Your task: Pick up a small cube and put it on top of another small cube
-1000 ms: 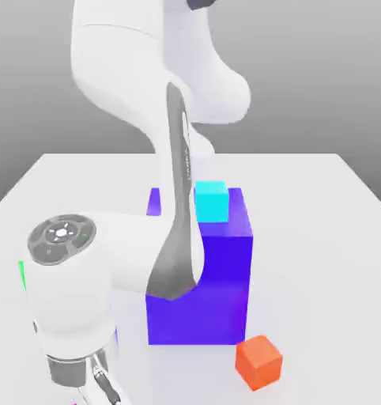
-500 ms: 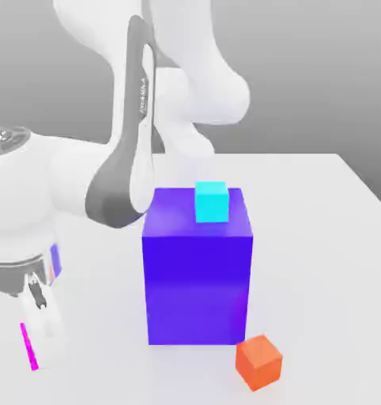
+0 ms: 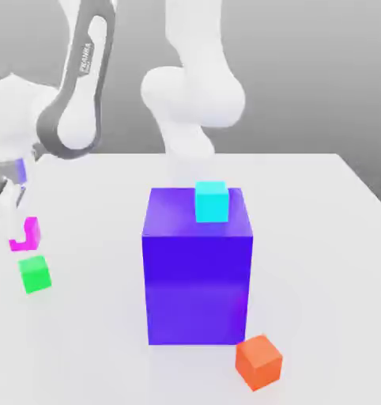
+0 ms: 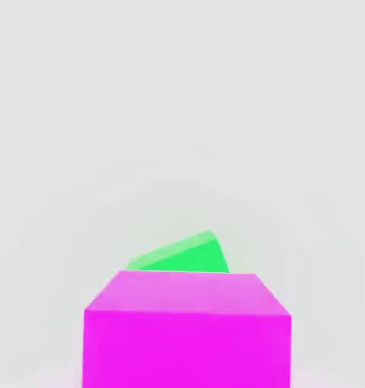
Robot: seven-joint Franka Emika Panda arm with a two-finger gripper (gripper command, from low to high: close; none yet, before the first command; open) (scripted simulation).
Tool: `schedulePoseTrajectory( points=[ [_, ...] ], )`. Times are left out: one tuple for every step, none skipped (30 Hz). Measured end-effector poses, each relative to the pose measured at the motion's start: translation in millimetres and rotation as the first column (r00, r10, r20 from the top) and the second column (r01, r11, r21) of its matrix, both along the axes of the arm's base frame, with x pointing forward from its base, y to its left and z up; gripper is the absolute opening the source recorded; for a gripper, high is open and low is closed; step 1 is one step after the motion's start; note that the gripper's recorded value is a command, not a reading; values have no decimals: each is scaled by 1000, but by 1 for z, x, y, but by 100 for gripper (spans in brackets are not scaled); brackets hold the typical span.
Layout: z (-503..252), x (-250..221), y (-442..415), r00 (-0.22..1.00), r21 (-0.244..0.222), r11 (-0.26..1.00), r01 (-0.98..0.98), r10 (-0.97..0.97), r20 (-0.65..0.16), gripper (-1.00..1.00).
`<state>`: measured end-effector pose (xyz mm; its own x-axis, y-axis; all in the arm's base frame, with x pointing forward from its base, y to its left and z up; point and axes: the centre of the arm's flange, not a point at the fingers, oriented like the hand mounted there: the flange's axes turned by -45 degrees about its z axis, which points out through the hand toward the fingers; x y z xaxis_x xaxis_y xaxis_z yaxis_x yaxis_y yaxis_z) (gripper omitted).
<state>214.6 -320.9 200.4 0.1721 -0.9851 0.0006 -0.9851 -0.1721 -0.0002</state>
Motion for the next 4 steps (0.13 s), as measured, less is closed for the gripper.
schedulePoseTrajectory(
  points=[
    [-10, 0, 1, 1000, 0, 1000, 0, 0, 0, -100],
    [-18, -1, 1, 1000, 0, 1000, 0, 0, 0, 100],
    [-18, -1, 1, 1000, 0, 1000, 0, 0, 0, 100],
    [-18, -1, 1, 1000, 0, 1000, 0, 0, 0, 100]
  ],
)
